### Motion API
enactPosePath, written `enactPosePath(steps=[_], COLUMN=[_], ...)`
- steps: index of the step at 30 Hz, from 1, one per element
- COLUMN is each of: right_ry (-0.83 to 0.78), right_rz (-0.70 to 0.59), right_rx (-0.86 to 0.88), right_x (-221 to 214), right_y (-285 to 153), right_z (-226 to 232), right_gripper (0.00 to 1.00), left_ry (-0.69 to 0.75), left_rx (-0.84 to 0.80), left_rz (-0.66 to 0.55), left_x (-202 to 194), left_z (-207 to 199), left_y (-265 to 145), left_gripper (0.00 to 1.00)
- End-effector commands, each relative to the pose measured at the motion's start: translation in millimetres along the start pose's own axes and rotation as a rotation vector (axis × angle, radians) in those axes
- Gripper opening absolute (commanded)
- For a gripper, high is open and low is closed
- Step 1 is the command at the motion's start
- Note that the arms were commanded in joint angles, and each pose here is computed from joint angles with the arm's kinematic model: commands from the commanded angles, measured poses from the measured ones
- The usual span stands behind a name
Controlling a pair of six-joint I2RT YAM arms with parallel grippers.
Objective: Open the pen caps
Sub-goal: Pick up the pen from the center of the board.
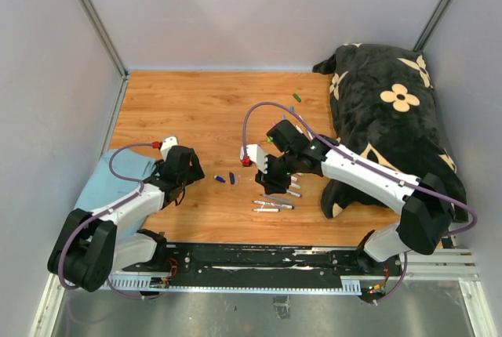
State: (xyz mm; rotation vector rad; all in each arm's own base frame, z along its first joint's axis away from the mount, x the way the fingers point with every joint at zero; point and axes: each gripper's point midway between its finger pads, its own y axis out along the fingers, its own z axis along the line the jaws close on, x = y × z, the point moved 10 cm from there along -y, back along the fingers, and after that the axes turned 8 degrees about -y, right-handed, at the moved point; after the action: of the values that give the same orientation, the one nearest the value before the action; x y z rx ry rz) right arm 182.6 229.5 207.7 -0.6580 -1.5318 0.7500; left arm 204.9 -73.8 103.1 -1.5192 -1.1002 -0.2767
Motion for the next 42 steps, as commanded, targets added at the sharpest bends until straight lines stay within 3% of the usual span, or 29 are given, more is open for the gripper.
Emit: enactPosePath(steps=[1,3,13,21,42], right_ry=[0.001,0.000,-0.001,0.000,0.002], right_rz=[-0.029,-0.029,-0.031,-0.026,-0.031], right_rx=[0.035,0.034,0.034,0.037,0.037], right_x=[-2,-3,-4,-5,-5], right_y=[-6,-7,-7,-5,-7], right_z=[2,2,1,0,0], right_gripper=[0.39,0.39,0.39,0.39,0.39], left_ry=[-0.023,-0.033,-0.045,-0.047,-0.049], left_rx=[0.027,0.049,0.110,0.219,0.244], left_rz=[-0.018,-0.017,0.014,0.029,0.038], left_x=[11,11,9,10,7], left_z=[-1,1,6,7,8], left_y=[6,7,16,25,32], left_gripper=[0.81,0.86,0.92,0.91,0.82])
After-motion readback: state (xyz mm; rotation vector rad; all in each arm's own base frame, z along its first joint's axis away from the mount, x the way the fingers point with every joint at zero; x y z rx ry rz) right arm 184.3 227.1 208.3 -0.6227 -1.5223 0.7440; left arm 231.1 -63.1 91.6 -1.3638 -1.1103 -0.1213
